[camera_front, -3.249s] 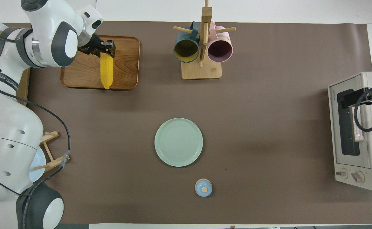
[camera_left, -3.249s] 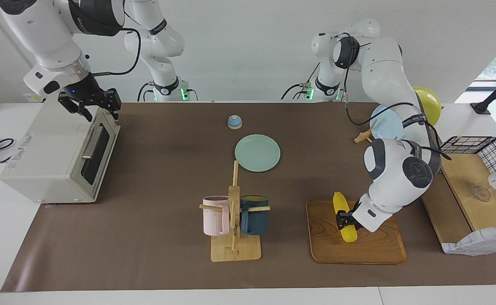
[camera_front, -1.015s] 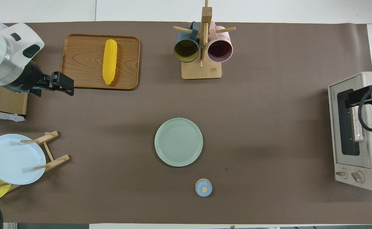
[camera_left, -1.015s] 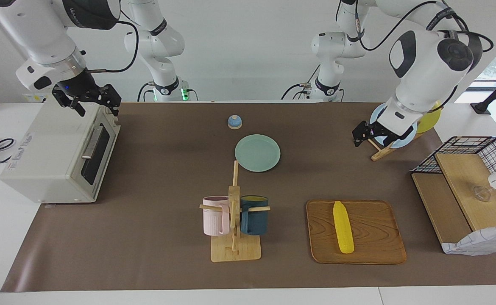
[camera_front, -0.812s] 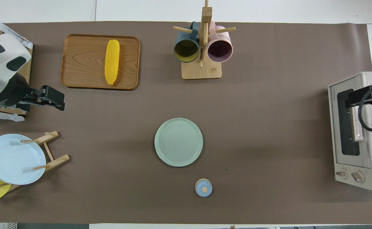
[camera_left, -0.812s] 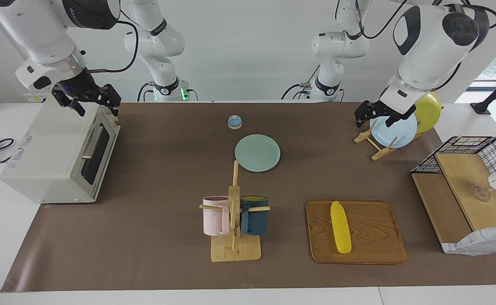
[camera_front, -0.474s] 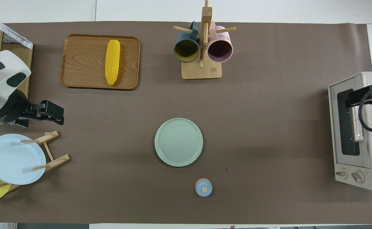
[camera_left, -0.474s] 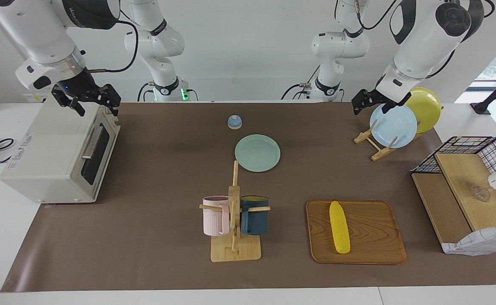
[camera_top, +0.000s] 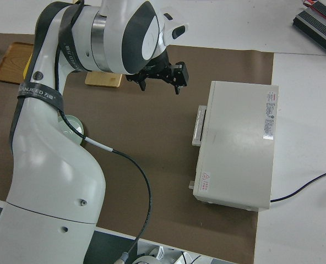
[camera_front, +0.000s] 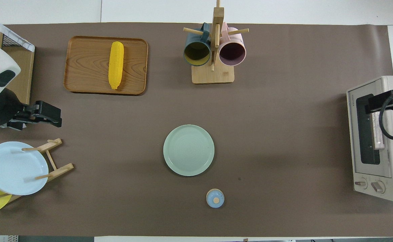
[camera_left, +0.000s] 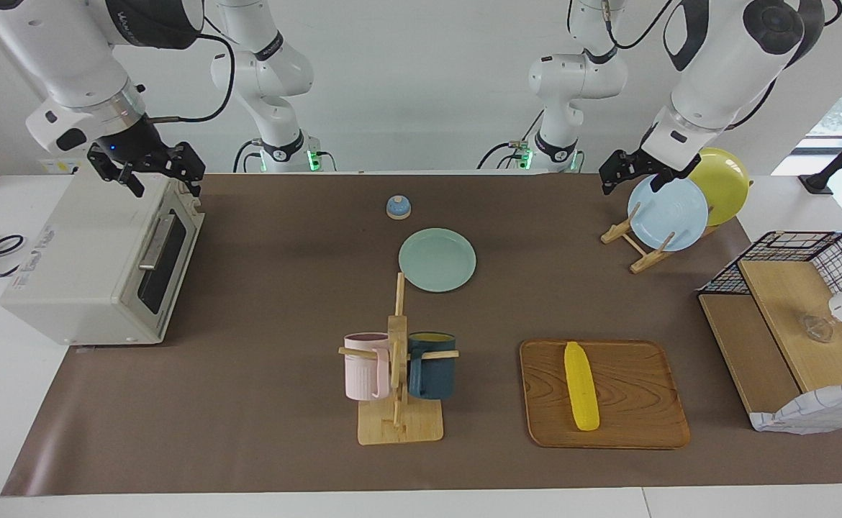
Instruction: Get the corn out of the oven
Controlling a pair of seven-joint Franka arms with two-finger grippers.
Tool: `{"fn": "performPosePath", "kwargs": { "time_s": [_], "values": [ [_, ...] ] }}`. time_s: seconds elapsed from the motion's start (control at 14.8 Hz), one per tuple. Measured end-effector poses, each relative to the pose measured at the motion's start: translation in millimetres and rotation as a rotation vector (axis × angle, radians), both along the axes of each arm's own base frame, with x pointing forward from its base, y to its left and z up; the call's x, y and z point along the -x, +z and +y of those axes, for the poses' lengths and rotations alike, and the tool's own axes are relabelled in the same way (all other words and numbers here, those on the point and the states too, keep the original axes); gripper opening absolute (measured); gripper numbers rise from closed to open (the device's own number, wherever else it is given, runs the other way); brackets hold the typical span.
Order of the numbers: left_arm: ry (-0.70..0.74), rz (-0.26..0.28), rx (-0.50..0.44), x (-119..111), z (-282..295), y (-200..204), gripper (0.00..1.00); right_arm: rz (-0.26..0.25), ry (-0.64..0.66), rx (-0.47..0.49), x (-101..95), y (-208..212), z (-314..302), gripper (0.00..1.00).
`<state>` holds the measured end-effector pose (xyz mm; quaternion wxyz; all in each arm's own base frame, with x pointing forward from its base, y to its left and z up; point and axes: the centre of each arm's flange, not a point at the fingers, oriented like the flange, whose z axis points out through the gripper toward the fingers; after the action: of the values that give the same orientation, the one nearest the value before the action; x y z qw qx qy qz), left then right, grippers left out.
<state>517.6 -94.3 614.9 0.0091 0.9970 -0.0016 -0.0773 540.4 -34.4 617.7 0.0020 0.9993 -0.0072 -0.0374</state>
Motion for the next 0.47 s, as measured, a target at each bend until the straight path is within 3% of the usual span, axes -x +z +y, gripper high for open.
{"fn": "performPosePath", "kwargs": {
  "time_s": [0.47],
  "values": [
    [0.024,-0.014,0.003,-11.1,10.7,-7.9,1.0,-0.002,0.0,0.0,-0.2,0.2,-0.3,1.0]
  ]
}}
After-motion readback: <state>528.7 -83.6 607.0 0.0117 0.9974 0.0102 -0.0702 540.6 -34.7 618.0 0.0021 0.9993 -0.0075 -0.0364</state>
